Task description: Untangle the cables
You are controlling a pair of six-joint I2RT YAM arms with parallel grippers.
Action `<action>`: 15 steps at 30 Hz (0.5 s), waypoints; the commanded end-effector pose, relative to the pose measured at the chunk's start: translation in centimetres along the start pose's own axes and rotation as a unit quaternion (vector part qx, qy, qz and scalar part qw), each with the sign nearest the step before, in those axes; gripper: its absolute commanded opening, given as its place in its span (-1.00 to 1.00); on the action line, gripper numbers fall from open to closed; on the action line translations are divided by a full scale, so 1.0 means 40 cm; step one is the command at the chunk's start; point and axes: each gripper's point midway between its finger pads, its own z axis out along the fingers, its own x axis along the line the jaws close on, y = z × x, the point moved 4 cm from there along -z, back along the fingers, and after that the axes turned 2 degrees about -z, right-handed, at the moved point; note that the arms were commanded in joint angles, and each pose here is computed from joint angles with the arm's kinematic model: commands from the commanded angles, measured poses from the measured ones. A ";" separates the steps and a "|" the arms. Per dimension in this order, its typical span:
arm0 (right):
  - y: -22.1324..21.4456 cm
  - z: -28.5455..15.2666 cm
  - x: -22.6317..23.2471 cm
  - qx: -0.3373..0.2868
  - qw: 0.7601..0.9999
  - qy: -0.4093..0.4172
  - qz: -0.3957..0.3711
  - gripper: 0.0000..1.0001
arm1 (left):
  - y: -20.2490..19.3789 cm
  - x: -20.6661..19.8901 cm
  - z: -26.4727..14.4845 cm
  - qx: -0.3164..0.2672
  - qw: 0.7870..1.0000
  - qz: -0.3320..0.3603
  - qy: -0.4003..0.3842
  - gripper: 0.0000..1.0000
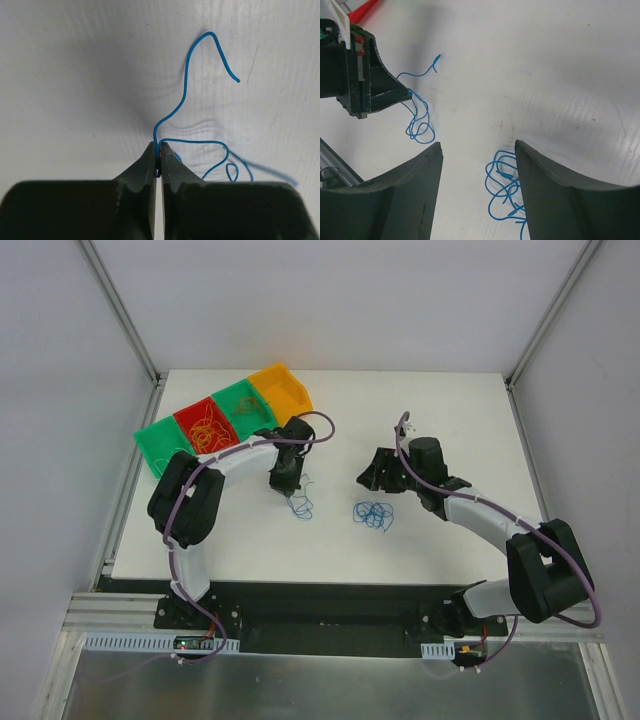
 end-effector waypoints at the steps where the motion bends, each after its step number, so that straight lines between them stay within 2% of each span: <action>1: 0.041 -0.010 0.012 -0.037 0.999 0.008 -0.013 0.24 | 0.113 0.009 -0.104 -0.101 0.995 0.011 0.023 -1.00; 7: 0.054 -0.038 -0.006 -0.059 0.997 -0.026 -0.033 0.24 | 0.352 0.078 -0.221 -0.219 0.974 -0.048 0.031 -1.00; 15: 0.051 -0.031 -0.001 -0.055 0.998 -0.019 -0.025 0.24 | 0.656 0.220 -0.281 -0.342 0.930 -0.133 0.021 -1.00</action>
